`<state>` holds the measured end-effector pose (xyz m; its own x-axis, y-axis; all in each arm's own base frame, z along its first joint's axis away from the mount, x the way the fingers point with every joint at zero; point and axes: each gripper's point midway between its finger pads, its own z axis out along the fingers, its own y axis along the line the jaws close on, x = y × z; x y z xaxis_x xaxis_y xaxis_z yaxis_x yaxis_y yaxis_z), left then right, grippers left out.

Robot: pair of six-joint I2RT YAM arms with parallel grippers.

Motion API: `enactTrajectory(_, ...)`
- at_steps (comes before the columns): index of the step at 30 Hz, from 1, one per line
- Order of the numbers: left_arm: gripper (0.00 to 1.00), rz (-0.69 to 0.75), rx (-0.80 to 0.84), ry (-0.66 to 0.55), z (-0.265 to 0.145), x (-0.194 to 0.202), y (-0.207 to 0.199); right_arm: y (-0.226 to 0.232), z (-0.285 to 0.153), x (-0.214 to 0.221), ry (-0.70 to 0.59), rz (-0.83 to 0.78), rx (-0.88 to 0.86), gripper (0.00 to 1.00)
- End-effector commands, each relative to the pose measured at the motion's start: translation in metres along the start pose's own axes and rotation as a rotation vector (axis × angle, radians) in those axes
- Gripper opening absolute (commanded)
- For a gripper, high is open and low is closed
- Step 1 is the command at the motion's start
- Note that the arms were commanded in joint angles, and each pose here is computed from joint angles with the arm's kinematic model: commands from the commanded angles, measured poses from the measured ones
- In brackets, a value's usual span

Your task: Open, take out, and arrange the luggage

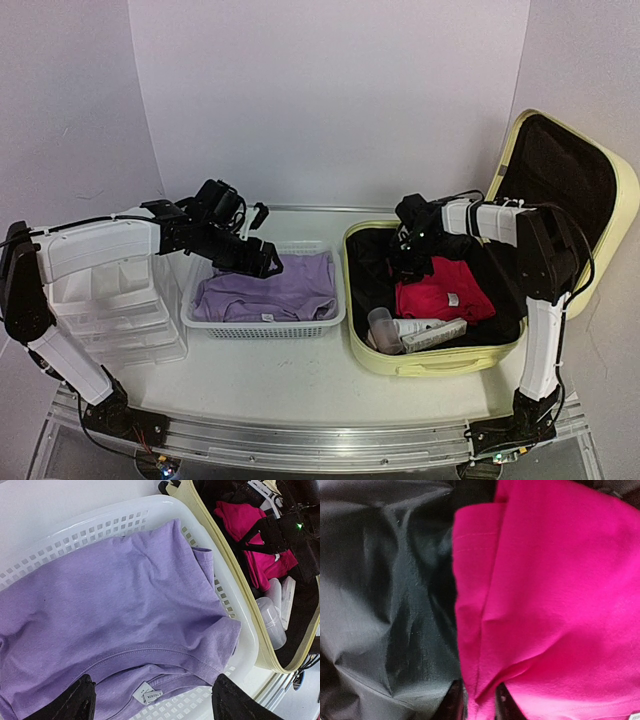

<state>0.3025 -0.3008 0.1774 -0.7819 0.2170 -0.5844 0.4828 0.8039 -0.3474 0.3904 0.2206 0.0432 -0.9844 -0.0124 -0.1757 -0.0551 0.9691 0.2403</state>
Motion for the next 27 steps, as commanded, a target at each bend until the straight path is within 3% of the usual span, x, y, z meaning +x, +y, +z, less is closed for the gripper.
enactTrajectory(1,0.80,0.014,0.049,-0.084,-0.019,-0.022,-0.015,0.004,-0.011,-0.018,-0.074,0.007,-0.019,0.17)
enactTrajectory(6,0.81,0.016,0.054,-0.086,-0.020,-0.023,-0.017,0.000,-0.006,-0.014,-0.058,0.004,-0.007,0.33)
enactTrajectory(11,0.81,0.017,0.055,-0.087,-0.021,-0.022,-0.018,-0.002,0.002,-0.011,-0.037,0.008,-0.007,0.34)
enactTrajectory(19,0.81,0.018,0.055,-0.095,-0.024,-0.023,-0.019,-0.007,0.002,-0.011,-0.046,0.008,0.023,0.18)
enactTrajectory(23,0.81,0.018,0.058,-0.100,-0.026,-0.024,-0.021,-0.008,0.002,-0.010,-0.045,0.007,0.027,0.01)
enactTrajectory(27,0.81,0.021,0.066,-0.104,-0.028,-0.027,-0.024,-0.003,-0.013,-0.012,-0.070,0.005,0.003,0.00)
